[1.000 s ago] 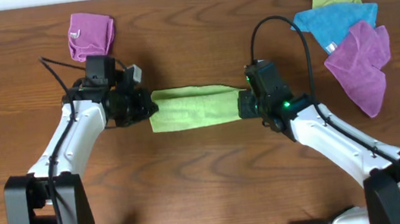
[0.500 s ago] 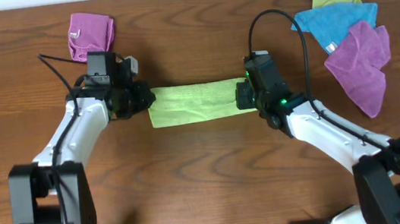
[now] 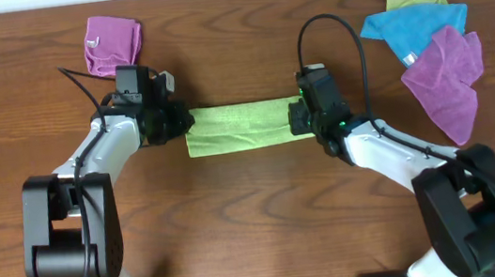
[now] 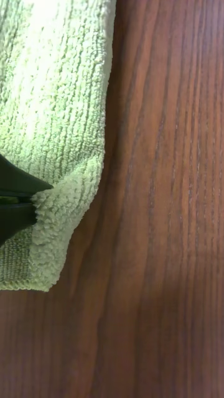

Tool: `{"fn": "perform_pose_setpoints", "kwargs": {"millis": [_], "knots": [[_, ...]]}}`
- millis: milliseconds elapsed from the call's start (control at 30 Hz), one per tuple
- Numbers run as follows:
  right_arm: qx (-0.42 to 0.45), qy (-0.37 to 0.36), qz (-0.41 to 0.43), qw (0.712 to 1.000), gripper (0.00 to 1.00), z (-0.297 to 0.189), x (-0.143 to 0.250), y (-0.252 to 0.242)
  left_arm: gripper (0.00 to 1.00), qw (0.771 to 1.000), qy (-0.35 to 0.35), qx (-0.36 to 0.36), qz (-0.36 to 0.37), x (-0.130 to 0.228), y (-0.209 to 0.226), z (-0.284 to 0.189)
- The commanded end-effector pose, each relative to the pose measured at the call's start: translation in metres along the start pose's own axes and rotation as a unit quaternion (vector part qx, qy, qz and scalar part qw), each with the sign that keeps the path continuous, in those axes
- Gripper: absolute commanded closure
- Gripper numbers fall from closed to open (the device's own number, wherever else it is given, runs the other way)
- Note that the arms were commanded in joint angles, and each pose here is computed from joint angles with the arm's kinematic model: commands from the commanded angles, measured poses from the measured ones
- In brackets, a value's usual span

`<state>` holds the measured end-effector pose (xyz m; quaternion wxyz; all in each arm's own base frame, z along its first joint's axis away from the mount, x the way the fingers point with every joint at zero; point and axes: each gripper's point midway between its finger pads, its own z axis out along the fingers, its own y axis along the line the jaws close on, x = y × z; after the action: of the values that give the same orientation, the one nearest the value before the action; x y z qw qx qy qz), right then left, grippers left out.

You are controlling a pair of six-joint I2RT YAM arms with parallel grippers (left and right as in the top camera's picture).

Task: Fold the cloth
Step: 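Pull both grippers apart to stretch the folded green cloth into a strip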

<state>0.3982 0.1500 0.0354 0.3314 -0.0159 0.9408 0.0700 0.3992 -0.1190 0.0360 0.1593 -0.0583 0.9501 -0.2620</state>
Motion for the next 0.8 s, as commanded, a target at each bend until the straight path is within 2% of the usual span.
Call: {"fn": "perform_pose_setpoints", "kwargs": {"millis": [0,167,200,233,267,333,400,567,767], "knots": [[0.037,-0.014,-0.005,0.999,0.99,0.002,-0.006,-0.017,0.94,1.0,-0.011,-0.021,-0.003,-0.005,0.01,0.001],[0.043,-0.016,-0.006,0.999,0.98,0.002,-0.007,-0.02,0.93,1.0,-0.011,-0.021,-0.001,-0.005,0.01,0.001],[0.043,-0.016,-0.006,0.999,0.93,0.002,-0.007,-0.02,0.89,1.0,-0.011,-0.021,-0.001,-0.005,0.01,0.001],[0.042,-0.016,-0.006,0.999,0.79,0.002,-0.007,-0.02,0.84,1.0,-0.011,-0.021,0.001,-0.005,0.01,0.001],[0.042,-0.015,-0.006,0.999,0.72,0.002,-0.007,-0.02,0.78,1.0,-0.011,-0.023,0.003,-0.005,0.01,0.001],[0.043,-0.014,-0.007,0.999,0.63,0.002,-0.006,-0.02,0.71,1.0,-0.011,-0.025,0.005,-0.005,0.011,0.001],[0.043,-0.01,-0.007,0.999,0.56,0.001,-0.006,-0.019,0.71,1.0,-0.012,-0.025,0.005,-0.006,0.012,0.001],[0.04,-0.017,-0.006,0.999,0.46,-0.012,-0.014,-0.018,0.66,1.0,-0.008,-0.026,0.005,-0.004,0.012,-0.001],[0.037,-0.026,-0.004,0.999,0.41,-0.036,-0.023,-0.018,0.64,0.999,0.006,-0.047,0.002,0.004,0.013,-0.015]]}}
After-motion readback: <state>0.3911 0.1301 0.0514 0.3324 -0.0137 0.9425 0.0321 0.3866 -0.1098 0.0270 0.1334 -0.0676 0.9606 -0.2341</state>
